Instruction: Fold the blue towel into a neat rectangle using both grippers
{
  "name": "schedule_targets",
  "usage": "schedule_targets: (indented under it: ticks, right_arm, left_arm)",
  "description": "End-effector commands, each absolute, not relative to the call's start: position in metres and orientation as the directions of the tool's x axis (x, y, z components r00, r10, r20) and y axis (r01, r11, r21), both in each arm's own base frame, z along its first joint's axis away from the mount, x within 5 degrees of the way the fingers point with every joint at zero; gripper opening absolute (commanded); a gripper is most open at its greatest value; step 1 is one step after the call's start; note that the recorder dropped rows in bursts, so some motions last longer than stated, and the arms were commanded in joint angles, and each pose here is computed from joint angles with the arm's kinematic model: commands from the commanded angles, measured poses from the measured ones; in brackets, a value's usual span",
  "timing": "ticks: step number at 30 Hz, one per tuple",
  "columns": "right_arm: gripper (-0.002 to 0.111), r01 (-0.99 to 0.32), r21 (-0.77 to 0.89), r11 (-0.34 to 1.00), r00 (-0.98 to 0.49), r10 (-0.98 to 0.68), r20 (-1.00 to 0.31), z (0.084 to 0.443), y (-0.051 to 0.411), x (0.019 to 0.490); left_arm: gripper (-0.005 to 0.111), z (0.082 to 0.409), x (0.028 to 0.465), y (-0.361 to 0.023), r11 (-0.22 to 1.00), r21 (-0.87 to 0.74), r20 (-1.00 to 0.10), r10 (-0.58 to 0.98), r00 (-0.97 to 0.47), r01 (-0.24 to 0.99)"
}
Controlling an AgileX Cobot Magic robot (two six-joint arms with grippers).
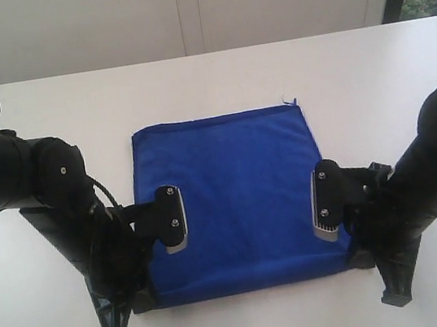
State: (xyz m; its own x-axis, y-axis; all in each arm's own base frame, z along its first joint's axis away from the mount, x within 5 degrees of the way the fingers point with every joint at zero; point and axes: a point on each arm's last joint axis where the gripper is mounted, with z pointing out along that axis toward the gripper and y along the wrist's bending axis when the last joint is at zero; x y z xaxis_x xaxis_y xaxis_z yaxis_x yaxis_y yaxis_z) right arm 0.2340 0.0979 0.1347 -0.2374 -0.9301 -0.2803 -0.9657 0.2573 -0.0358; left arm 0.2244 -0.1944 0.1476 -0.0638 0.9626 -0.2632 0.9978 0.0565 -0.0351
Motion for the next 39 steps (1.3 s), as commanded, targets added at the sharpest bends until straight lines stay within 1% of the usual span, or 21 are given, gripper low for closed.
schedule_targets:
  ticks: [1, 6, 11, 14, 21, 23, 28, 35, 39]
  right_arm:
    - [0.000, -0.972, -0.028, 0.233, -0.215, -0.932, -0.293, 0.148, 0.098, 0.228]
    - [0.000, -0.979, -0.011, 0.204, -0.190, -0.929, -0.316, 0.169, 0.097, 0.215]
    - [0.000, -0.982, -0.001, 0.188, -0.177, -0.928, -0.327, 0.180, 0.096, 0.208]
    - [0.000, -0.985, 0.040, 0.167, -0.171, -0.930, -0.326, 0.186, 0.095, 0.199]
    - [0.000, -0.974, 0.157, 0.165, -0.208, -0.928, -0.311, 0.199, 0.093, 0.180]
    - [0.000, -0.975, 0.151, 0.162, -0.203, -0.927, -0.316, 0.202, 0.092, 0.178]
    - [0.000, -0.979, 0.036, 0.199, -0.198, -0.914, -0.355, 0.208, 0.094, 0.190]
    - [0.000, -0.937, -0.124, 0.326, -0.256, -0.884, -0.392, 0.226, 0.094, 0.215]
    - [0.000, -0.889, -0.213, 0.405, -0.291, -0.860, -0.418, 0.237, 0.093, 0.230]
  left_arm:
    - [0.000, 0.151, 0.220, -0.193, 0.043, -0.039, -0.251, 0.967, -0.052, 0.998]
    - [0.000, 0.165, 0.213, -0.189, 0.117, -0.087, -0.245, 0.960, -0.135, 0.989]
    - [0.000, 0.180, 0.203, -0.184, 0.104, -0.118, -0.240, 0.962, -0.130, 0.988]
    - [0.000, 0.191, 0.196, -0.180, 0.097, -0.143, -0.234, 0.964, -0.129, 0.985]
    - [0.000, 0.213, 0.180, -0.171, 0.129, -0.202, -0.211, 0.962, -0.171, 0.971]
    - [0.000, 0.216, 0.180, -0.170, 0.130, -0.192, -0.221, 0.960, -0.172, 0.973]
    - [0.000, 0.224, 0.190, -0.176, 0.171, -0.097, -0.297, 0.935, -0.193, 0.980]
    - [0.000, 0.256, 0.219, -0.185, 0.322, 0.070, -0.386, 0.881, -0.271, 0.944]
    - [0.000, 0.268, 0.237, -0.187, 0.408, 0.107, -0.451, 0.833, -0.322, 0.907]
